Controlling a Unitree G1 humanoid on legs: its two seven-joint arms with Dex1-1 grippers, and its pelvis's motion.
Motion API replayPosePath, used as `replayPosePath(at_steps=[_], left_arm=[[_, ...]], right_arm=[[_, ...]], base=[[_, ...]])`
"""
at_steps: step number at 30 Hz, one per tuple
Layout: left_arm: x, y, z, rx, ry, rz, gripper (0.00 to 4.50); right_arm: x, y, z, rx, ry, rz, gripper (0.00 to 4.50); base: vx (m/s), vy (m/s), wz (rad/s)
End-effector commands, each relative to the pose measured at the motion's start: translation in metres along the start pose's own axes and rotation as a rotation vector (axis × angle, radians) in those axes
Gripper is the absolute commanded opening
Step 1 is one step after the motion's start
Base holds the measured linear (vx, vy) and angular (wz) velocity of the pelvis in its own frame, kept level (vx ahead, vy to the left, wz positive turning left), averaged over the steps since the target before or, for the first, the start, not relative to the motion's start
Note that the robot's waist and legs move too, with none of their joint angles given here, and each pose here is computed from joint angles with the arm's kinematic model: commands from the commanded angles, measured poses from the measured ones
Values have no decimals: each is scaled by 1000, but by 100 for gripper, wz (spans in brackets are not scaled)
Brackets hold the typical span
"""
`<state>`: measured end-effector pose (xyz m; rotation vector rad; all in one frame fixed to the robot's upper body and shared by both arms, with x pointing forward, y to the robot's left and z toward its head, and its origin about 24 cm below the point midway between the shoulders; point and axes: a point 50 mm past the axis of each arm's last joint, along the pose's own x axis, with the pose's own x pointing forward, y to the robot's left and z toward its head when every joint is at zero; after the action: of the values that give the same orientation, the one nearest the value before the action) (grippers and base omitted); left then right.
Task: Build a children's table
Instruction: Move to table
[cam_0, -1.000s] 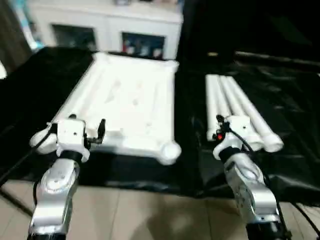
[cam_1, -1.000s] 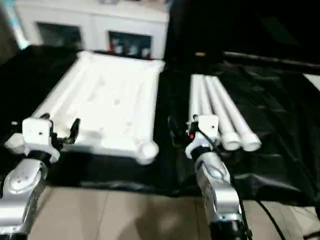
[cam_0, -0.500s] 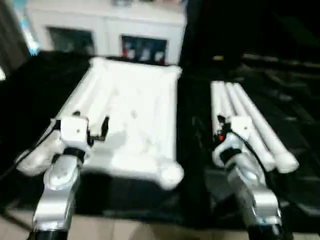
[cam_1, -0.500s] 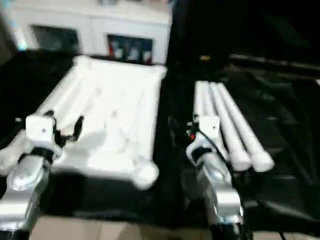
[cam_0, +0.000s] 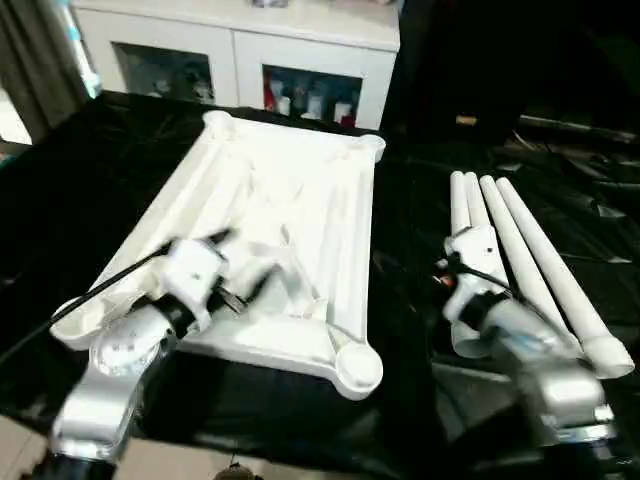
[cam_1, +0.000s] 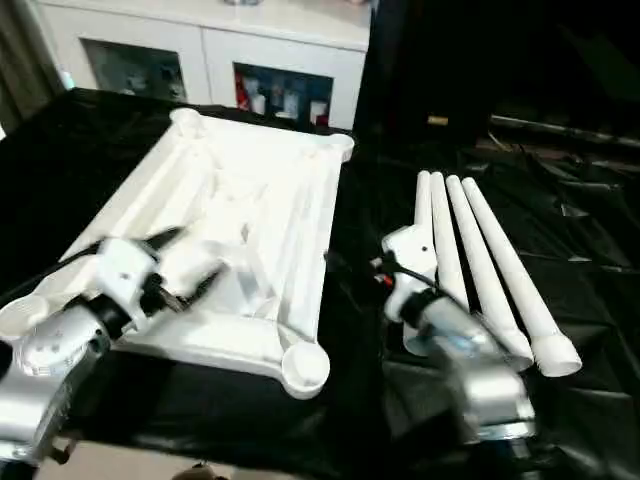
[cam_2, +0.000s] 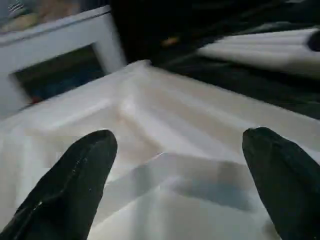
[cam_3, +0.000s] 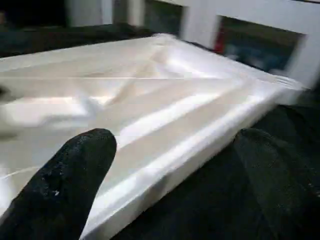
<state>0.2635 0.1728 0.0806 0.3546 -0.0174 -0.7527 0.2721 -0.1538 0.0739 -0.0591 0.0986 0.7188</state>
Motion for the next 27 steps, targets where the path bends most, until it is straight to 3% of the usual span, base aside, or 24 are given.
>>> replayPosePath(at_steps=[1, 4, 7, 12, 21, 23, 24, 27], left_arm=[[3, -5, 5, 8, -3, -173, 450], [2, -5, 8, 22, 10, -286, 450], [-2, -8, 10, 16, 79, -494, 450], [-5, -20, 14, 2, 131, -744, 410], [-7, -21, 3, 81, 381, -841, 336], [-6, -21, 1, 78, 411, -840, 335], [-6, -21, 1, 73, 408, -840, 295], [-5, -22, -2, 76, 410, -843, 294]], right_arm=[[-2, 1, 10, -14, 20, 132, 442], [-7, 0, 14, -30, 51, 209, 442], [-19, -1, 15, -85, 139, 327, 442], [-31, 2, 18, -116, 240, 451, 450], [-34, 12, 18, -156, 323, 534, 450], [-35, 13, 17, -159, 331, 535, 450], [-34, 13, 17, -161, 334, 534, 450], [-34, 16, 16, -165, 340, 538, 450]], base=[[-69, -16, 0], [-42, -10, 1], [0, 0, 0], [0, 0, 0], [0, 0, 0], [0, 0, 0], [0, 0, 0], [0, 0, 0]])
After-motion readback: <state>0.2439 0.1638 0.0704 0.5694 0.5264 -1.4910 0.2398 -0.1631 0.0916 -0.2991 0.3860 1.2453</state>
